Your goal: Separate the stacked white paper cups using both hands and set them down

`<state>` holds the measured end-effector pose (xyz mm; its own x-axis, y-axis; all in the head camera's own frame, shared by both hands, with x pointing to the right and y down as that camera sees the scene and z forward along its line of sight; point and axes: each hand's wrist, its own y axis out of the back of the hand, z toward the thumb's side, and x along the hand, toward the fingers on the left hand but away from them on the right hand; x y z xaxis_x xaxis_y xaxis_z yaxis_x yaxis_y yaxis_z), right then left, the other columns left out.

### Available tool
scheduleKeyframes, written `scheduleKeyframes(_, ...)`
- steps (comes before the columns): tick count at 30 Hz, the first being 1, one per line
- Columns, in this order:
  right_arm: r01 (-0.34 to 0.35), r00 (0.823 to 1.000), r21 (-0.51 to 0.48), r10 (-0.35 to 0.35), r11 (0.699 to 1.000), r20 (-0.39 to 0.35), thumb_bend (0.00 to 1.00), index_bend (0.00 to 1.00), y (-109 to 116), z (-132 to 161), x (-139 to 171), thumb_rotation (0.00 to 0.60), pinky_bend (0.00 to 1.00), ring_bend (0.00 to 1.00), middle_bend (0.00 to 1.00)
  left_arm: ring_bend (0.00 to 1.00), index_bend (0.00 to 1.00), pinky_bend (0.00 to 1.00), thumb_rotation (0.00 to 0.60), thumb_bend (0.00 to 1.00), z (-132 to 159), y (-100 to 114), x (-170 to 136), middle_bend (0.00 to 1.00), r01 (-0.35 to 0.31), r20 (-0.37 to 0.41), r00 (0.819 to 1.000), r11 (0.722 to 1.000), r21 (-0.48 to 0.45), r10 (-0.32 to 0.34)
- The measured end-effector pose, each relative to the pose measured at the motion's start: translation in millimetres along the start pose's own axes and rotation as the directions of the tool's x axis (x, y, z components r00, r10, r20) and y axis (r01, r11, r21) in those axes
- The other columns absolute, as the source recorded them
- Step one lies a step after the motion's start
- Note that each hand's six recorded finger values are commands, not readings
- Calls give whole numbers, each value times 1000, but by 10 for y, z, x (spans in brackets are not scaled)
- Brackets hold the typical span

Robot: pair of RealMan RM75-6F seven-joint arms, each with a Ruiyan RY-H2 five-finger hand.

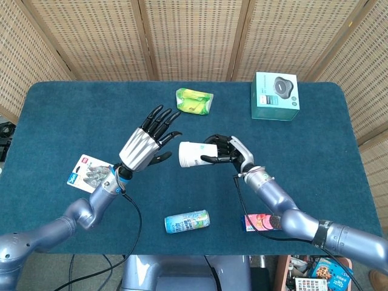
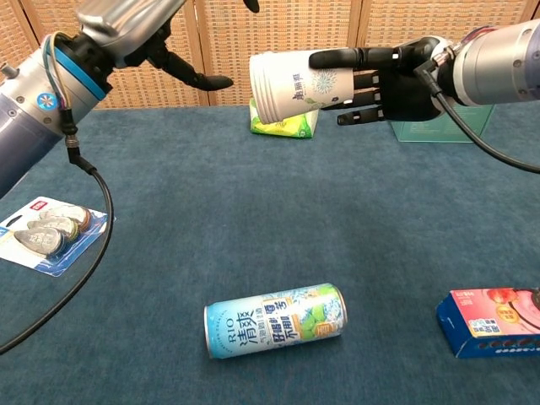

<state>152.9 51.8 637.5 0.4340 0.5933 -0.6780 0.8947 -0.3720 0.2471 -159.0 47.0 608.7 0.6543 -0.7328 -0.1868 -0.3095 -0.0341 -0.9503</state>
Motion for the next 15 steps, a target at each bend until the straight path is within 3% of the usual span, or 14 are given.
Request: scheduleKeyframes(15,-2,1000,18,1,1000,6,528,584,37,-17,34,600,636,514,611,0,468,0,600,201,254,-89,180,0,-51,43,998,999,-12,51)
